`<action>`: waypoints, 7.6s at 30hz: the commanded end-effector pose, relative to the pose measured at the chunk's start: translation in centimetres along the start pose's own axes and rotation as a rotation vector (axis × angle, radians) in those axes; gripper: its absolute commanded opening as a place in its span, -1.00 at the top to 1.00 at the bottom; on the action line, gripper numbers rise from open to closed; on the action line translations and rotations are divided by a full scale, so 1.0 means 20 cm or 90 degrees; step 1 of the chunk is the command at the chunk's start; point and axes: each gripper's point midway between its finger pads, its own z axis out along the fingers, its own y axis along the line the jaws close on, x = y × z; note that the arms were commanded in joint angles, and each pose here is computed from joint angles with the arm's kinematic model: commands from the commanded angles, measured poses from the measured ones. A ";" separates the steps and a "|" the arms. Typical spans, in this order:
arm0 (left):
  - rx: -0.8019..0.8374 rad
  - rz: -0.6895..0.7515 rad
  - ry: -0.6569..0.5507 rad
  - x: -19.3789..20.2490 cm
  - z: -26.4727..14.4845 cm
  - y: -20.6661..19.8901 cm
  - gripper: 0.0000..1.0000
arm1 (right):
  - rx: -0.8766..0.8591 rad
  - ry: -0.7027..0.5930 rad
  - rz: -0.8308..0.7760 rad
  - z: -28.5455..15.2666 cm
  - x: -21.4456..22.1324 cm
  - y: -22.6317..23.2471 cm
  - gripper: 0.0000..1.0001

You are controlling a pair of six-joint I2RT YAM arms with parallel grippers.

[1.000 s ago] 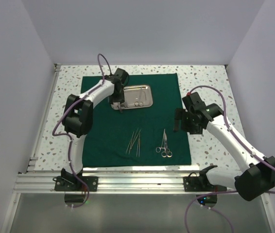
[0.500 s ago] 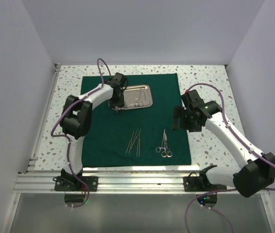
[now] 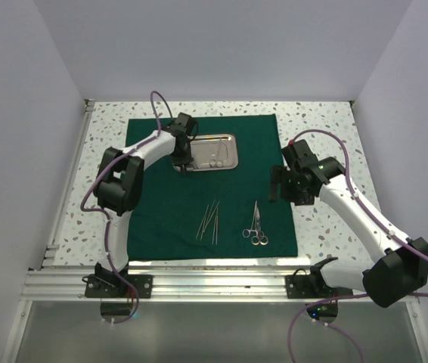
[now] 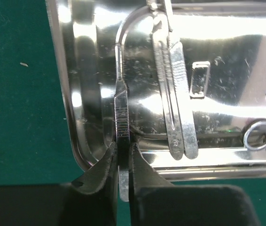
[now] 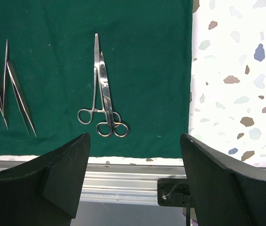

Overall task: Open and lay out the surgical kit
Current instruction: Pick up the medical item from the container, then place the medical item in the surgical kit, then pick up the medical item from the container, then place the medical item in the surgical kit.

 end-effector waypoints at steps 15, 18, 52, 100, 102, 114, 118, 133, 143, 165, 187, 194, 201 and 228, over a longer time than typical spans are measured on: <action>0.014 0.002 -0.118 -0.20 -0.58 0.11 1.00 | -0.025 -0.032 -0.022 -0.01 -0.06 0.03 -0.62; 0.007 -0.014 -0.119 -0.09 -0.67 0.19 1.00 | -0.034 -0.032 -0.033 -0.01 -0.05 0.03 -0.62; -0.069 -0.107 0.100 1.26 -0.42 0.47 0.02 | -0.069 -0.036 -0.051 -0.15 0.13 -0.04 -0.63; -0.027 0.053 0.022 -0.02 -0.04 -0.08 0.15 | 0.034 -0.059 0.010 -0.20 0.00 -0.12 -0.64; -0.021 0.050 0.020 -0.01 -0.04 -0.08 0.18 | 0.031 -0.060 0.007 -0.20 -0.02 -0.11 -0.65; 0.047 0.017 -0.064 -0.21 -0.22 -0.20 0.14 | 0.026 -0.053 0.013 -0.18 0.04 -0.12 -0.64; 0.053 0.013 -0.055 -0.21 -0.19 -0.22 0.14 | 0.031 -0.055 0.013 -0.18 0.05 -0.13 -0.64; 0.006 0.020 0.004 -0.07 0.02 -0.19 0.16 | 0.046 -0.055 -0.009 -0.16 0.01 -0.14 -0.65; -0.008 0.023 0.087 0.13 0.13 -0.16 0.29 | 0.054 -0.053 -0.020 -0.14 0.00 -0.14 -0.66; -0.058 -0.082 0.161 0.41 0.24 -0.08 0.38 | 0.062 -0.049 -0.053 -0.15 0.00 -0.16 -0.68; -0.190 0.007 0.201 0.55 0.24 0.19 0.86 | 0.065 -0.054 -0.048 -0.16 0.02 -0.18 -0.69; -0.168 0.022 0.139 0.31 0.16 0.10 1.00 | 0.063 -0.061 -0.046 -0.18 0.01 -0.18 -0.69; -0.133 0.053 0.072 0.01 -0.10 0.02 1.00 | 0.047 -0.062 -0.034 -0.18 0.03 -0.16 -0.69; -0.065 0.012 0.090 0.61 -0.78 0.28 1.00 | -0.030 -0.054 -0.061 -0.16 0.08 -0.09 -0.68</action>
